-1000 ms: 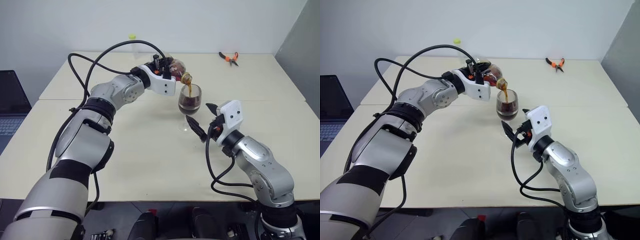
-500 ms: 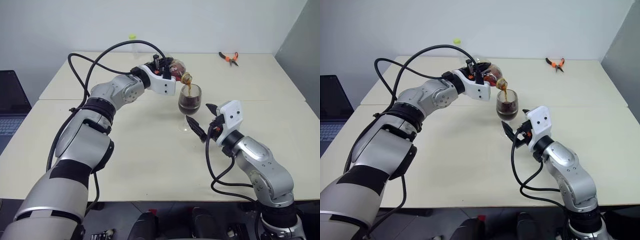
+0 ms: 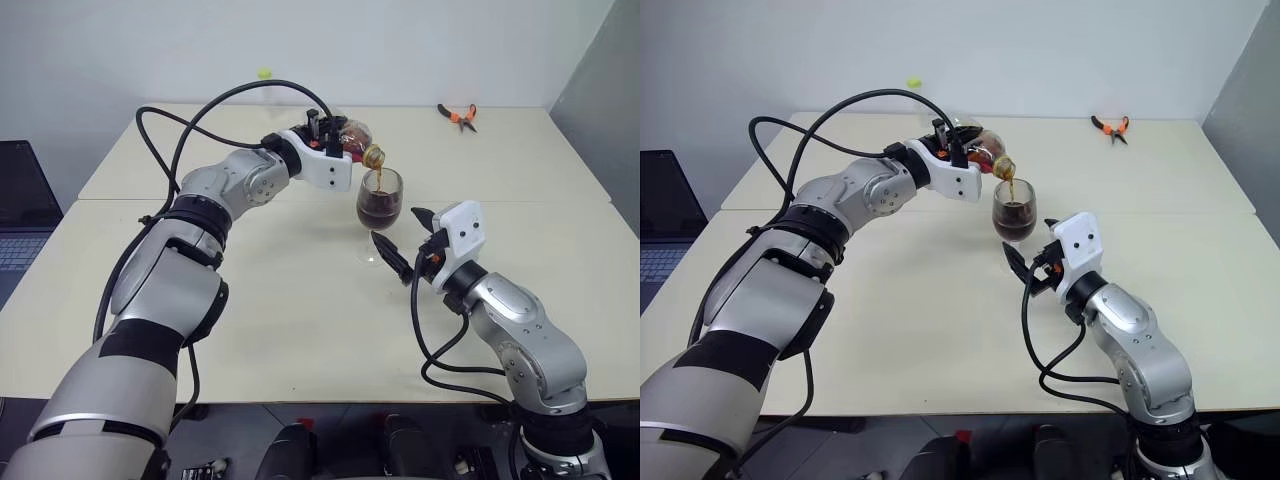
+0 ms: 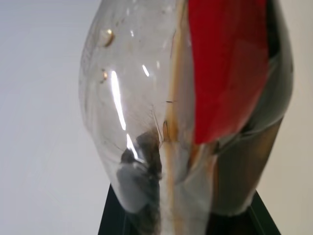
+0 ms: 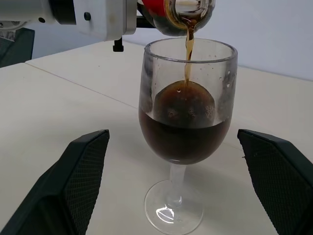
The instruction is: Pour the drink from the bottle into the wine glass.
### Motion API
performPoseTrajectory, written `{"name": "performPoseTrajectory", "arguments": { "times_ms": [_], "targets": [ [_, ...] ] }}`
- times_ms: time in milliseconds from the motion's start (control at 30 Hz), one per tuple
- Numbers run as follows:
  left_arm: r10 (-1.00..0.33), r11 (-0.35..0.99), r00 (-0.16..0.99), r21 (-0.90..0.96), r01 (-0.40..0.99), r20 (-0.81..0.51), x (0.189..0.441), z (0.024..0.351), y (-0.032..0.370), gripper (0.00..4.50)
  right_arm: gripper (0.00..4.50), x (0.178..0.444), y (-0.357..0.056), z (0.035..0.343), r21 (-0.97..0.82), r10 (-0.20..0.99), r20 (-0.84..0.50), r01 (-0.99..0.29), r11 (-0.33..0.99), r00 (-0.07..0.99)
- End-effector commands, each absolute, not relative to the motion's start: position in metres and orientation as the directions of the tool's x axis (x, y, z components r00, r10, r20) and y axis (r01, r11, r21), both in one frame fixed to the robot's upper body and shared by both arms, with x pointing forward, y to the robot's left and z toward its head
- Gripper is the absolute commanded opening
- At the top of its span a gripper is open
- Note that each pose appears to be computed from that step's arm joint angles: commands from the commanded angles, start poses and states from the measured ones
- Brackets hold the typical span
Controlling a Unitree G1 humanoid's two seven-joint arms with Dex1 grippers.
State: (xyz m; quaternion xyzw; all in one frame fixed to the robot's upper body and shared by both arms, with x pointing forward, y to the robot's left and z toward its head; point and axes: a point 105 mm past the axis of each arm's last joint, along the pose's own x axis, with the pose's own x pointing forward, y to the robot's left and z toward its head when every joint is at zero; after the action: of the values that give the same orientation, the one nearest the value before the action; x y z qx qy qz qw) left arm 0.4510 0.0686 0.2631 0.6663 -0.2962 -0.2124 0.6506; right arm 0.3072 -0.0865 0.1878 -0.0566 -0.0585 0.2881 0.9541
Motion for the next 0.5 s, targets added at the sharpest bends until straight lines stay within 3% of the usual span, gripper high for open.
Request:
{"name": "performPoseTrajectory", "arguments": {
  "times_ms": [33, 167, 300, 500],
  "targets": [
    [-0.682, 0.141, 0.705, 0.981, -0.135, 0.195, 0.446, 0.290, 0.065, 0.68, 4.50, 0.302, -0.084, 0.197, -0.154, 0.572, 0.123, -0.554, 0.818, 0.811],
    [-0.682, 0.226, 0.702, 0.972, -0.064, 0.205, 0.445, 0.290, 0.064, 0.66, 4.50, 0.301, -0.083, 0.196, -0.154, 0.577, 0.122, -0.559, 0.815, 0.808],
    [-0.659, 0.450, 0.714, 0.884, 0.124, 0.235, 0.448, 0.289, 0.066, 0.66, 4.50, 0.297, -0.082, 0.195, -0.170, 0.598, 0.115, -0.577, 0.799, 0.793],
    [-0.621, 0.676, 0.730, 0.667, 0.314, 0.286, 0.449, 0.283, 0.079, 0.66, 4.50, 0.281, -0.080, 0.191, -0.209, 0.672, 0.083, -0.646, 0.734, 0.736]
  ]
}}
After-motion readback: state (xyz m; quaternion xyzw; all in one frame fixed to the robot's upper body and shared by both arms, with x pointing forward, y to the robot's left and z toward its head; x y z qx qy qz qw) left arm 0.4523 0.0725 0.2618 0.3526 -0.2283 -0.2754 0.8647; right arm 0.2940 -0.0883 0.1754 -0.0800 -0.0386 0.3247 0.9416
